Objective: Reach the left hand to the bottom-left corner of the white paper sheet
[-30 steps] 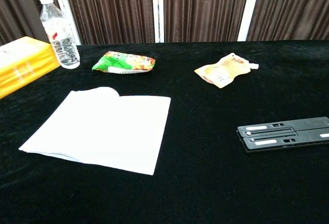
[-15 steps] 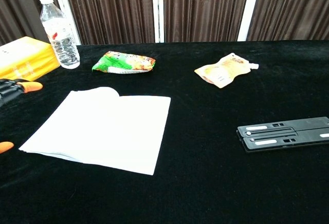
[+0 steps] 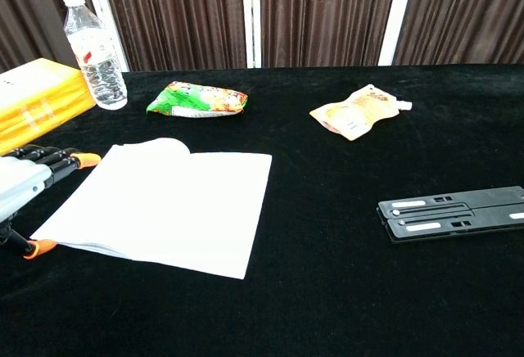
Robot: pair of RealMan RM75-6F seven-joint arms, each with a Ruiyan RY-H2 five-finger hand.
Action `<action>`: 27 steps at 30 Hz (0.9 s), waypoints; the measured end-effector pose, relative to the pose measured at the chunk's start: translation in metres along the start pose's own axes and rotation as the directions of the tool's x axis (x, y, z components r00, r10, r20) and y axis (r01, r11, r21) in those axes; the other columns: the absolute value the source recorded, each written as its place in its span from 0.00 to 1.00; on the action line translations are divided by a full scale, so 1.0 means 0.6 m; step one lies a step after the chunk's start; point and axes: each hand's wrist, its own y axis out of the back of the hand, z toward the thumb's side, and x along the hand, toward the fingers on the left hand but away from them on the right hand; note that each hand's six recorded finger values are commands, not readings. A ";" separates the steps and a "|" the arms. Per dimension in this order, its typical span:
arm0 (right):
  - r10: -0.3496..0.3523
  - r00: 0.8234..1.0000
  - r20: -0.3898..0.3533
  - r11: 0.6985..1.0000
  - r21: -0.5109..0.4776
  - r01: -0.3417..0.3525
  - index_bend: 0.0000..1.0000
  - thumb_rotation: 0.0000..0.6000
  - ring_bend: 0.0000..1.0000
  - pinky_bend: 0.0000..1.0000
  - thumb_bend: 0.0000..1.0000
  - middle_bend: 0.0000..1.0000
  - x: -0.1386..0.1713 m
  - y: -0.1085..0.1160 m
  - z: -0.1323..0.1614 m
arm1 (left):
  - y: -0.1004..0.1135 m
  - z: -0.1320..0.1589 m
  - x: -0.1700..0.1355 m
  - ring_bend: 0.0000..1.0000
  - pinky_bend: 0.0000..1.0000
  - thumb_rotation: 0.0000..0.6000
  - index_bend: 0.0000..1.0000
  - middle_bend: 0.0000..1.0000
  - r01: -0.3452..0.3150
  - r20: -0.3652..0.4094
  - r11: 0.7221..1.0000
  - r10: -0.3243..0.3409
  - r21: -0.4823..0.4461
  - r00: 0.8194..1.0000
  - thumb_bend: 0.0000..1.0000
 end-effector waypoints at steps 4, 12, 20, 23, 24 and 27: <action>0.002 1.000 -0.001 1.000 0.001 -0.002 0.00 1.00 0.00 0.00 0.07 0.00 0.000 -0.002 0.001 | -0.008 0.004 0.002 0.00 0.00 1.00 0.00 0.00 0.010 0.005 1.000 -0.010 0.002 1.000 0.27; 0.003 1.000 0.000 1.000 -0.003 -0.003 0.00 1.00 0.00 0.00 0.07 0.00 0.000 -0.001 0.001 | -0.014 0.011 0.009 0.00 0.00 1.00 0.00 0.00 0.012 0.011 1.000 -0.012 0.023 1.000 0.28; 0.007 1.000 0.000 1.000 -0.008 -0.007 0.00 1.00 0.00 0.00 0.07 0.00 0.001 -0.002 0.001 | -0.020 0.020 0.018 0.00 0.00 1.00 0.00 0.00 0.008 0.018 0.999 -0.009 0.046 1.000 0.35; 0.007 1.000 0.000 1.000 -0.008 -0.007 0.00 1.00 0.00 0.00 0.07 0.00 0.001 -0.002 0.001 | -0.020 0.024 0.019 0.00 0.00 1.00 0.00 0.00 -0.001 0.023 0.998 0.000 0.055 1.000 0.48; 0.007 1.000 -0.001 1.000 -0.008 -0.007 0.00 1.00 0.00 0.00 0.07 0.00 0.001 -0.002 0.001 | -0.019 0.025 0.019 0.00 0.00 1.00 0.00 0.00 -0.005 0.024 0.998 0.004 0.055 1.000 0.51; 0.009 1.000 -0.001 1.000 -0.008 -0.009 0.00 1.00 0.00 0.00 0.07 0.00 0.001 -0.002 0.001 | -0.014 0.027 0.018 0.00 0.00 1.00 0.00 0.00 -0.025 0.033 0.998 0.024 0.057 0.999 0.56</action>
